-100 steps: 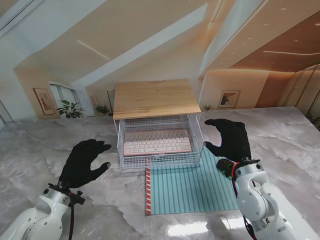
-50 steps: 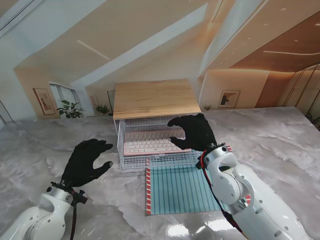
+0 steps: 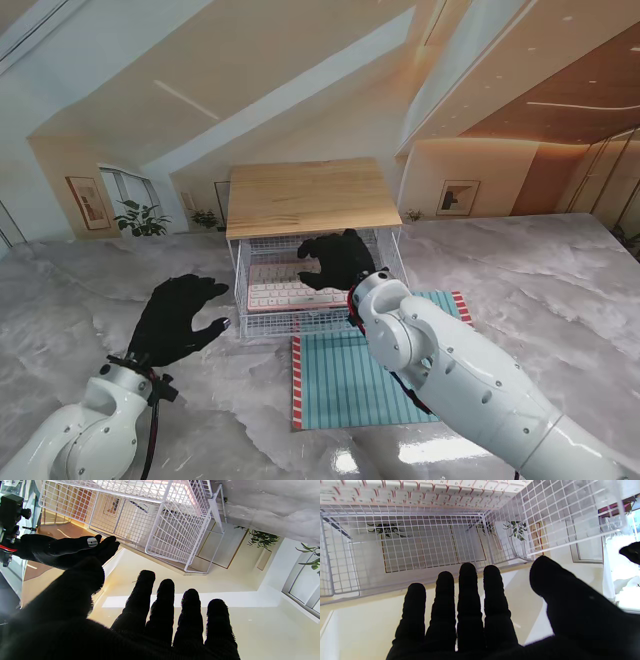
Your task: Unroll the mouse pad and set up the keyboard and mouse from the tabletop organizer
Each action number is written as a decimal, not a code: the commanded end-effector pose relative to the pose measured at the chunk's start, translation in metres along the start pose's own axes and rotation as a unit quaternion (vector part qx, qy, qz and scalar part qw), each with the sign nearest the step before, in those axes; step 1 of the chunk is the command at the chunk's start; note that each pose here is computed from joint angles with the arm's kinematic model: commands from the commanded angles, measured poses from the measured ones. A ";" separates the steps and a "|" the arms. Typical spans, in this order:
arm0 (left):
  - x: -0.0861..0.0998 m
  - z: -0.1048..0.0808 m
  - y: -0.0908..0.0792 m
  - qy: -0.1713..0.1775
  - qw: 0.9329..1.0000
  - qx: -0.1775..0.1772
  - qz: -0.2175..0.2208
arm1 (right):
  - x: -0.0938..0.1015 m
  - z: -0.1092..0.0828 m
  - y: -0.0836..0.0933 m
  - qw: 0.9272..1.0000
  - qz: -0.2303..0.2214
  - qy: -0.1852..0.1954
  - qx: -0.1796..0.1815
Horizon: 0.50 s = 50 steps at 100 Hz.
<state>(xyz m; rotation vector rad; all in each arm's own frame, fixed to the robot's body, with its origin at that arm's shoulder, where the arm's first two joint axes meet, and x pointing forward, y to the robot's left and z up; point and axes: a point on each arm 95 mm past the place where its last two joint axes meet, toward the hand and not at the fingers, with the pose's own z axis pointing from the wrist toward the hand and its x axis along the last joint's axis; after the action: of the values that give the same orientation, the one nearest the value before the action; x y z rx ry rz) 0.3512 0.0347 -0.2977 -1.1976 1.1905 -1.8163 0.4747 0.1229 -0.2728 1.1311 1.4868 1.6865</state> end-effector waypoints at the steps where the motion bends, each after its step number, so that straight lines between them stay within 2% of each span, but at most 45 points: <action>1: 0.003 0.004 -0.003 0.001 1.000 -0.006 0.006 | 0.007 0.008 -0.003 1.000 0.004 0.000 0.010; 26: 0.008 0.018 -0.012 -0.029 0.999 -0.015 0.035 | 0.005 0.026 -0.017 1.000 -0.006 -0.011 0.027; 50: 0.014 0.037 -0.016 -0.058 0.996 -0.045 0.051 | 0.003 0.039 -0.027 0.999 -0.010 -0.023 0.039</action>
<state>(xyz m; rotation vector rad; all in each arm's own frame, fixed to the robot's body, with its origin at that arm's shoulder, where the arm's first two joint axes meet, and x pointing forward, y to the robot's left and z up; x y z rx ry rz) 0.3748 0.0224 -0.2808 -1.2602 1.2430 -1.6012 0.5039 0.1431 -0.2956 1.1706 1.5301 1.6018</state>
